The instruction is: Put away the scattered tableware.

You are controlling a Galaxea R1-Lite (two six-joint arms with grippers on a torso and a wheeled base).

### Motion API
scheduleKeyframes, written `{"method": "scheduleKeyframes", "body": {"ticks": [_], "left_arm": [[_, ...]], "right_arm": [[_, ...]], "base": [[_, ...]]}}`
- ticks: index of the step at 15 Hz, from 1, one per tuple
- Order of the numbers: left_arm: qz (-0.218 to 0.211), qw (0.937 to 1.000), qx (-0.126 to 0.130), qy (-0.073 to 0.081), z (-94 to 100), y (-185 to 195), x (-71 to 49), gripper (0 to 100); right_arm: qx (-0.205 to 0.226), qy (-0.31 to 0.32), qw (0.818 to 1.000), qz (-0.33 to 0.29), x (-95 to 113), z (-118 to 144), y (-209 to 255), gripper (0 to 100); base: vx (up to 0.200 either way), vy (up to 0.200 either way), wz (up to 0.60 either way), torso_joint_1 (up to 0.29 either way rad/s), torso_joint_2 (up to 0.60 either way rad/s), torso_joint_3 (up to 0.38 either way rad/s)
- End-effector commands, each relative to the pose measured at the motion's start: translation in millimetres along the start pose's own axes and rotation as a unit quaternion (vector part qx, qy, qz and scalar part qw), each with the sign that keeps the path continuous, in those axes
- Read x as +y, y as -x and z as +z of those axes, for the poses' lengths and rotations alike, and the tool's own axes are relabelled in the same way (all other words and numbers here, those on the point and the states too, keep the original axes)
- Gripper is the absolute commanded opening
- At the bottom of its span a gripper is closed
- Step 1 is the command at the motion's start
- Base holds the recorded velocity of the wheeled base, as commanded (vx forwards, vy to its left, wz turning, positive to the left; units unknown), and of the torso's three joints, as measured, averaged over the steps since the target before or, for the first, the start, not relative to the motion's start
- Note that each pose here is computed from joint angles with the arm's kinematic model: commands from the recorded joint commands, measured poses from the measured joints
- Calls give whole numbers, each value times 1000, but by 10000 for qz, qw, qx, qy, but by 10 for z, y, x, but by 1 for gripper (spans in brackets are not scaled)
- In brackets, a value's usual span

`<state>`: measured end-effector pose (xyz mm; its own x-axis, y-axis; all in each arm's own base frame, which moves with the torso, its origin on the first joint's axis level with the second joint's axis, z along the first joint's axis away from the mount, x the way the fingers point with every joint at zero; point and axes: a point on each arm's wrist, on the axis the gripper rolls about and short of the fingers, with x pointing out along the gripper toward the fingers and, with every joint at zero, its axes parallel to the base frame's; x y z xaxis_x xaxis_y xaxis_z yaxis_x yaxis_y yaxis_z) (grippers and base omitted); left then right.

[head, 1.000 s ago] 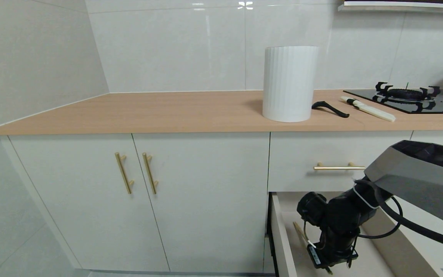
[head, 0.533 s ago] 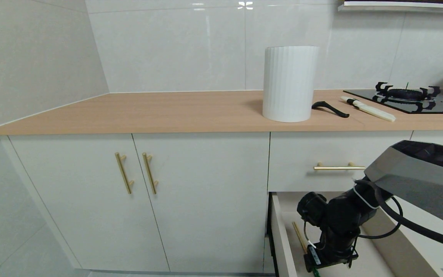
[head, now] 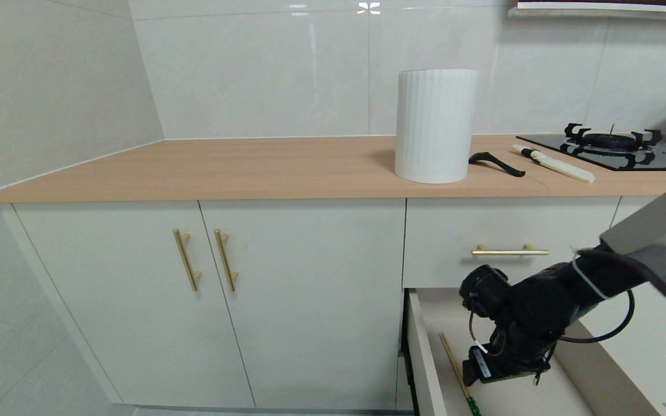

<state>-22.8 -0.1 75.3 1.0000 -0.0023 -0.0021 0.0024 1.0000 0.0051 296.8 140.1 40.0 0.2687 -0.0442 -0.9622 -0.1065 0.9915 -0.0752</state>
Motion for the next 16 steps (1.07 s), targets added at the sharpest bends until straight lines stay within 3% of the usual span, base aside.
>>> {"method": "scheduleKeyframes", "body": {"ticks": [1,4,6,11,16], "left_arm": [[4,10000,-3,3,0,0,0,100],[4,10000,-3,-5,0,0,0,100],[4,10000,-3,-5,0,0,0,100],[4,10000,-3,3,0,0,0,100],[4,10000,-3,3,0,0,0,100]], "right_arm": [[-1074,-469,9927,267,-350,42,811,100],[-1889,-587,9797,314,-697,-81,1404,100],[-2269,-686,9709,345,-814,-163,1645,100],[-2682,-702,9607,140,-1027,-267,1870,100],[-2900,-633,9549,93,-1067,-361,1997,100]], "base": [[0,0,0,0,0,0],[0,0,0,0,0,0],[0,0,0,0,0,0],[0,0,0,0,0,0],[0,0,0,0,0,0]]}}
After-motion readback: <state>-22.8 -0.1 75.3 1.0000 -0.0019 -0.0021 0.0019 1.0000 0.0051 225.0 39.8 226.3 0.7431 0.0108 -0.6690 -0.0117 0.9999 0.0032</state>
